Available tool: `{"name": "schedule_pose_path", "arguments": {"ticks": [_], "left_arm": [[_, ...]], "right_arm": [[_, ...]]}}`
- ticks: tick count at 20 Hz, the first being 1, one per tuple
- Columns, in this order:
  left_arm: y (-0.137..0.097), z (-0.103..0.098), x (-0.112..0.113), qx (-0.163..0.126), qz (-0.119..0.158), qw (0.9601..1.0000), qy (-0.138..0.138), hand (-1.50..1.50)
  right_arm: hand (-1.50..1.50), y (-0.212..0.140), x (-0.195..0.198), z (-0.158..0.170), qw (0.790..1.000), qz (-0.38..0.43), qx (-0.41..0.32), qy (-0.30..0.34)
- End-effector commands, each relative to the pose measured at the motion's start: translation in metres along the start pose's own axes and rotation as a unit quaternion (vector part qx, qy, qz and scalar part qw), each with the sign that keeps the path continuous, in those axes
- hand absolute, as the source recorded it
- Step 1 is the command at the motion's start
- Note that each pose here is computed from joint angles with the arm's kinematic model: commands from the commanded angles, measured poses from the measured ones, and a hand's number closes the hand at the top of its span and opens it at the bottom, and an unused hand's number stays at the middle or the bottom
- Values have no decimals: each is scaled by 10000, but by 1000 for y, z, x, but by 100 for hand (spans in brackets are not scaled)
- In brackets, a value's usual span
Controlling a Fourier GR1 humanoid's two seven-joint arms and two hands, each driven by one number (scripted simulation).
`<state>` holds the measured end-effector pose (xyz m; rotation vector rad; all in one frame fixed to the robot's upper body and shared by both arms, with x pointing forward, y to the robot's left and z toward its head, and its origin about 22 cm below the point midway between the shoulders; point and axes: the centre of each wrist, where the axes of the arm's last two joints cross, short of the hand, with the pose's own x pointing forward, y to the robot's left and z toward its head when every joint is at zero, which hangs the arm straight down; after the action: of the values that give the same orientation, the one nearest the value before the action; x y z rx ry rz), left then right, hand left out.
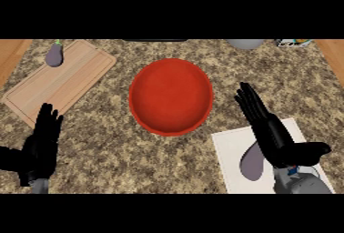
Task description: Pick the can from the placemat and place it in the bowl
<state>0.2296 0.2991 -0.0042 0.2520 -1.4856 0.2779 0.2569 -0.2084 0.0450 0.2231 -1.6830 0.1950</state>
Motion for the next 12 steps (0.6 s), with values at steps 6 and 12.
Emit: {"name": "schedule_pose_path", "arguments": {"ticks": [6, 12], "left_arm": [[11, -28, 58, -321, -1652, 9768, -1326, 0], [-12, -28, 64, -610, -1558, 9803, -1051, 0]], "right_arm": [[150, -120, 37, 52, 9949, -454, 7, -903], [-150, -214, 12, 145, 9686, 445, -2109, -1237]]}}
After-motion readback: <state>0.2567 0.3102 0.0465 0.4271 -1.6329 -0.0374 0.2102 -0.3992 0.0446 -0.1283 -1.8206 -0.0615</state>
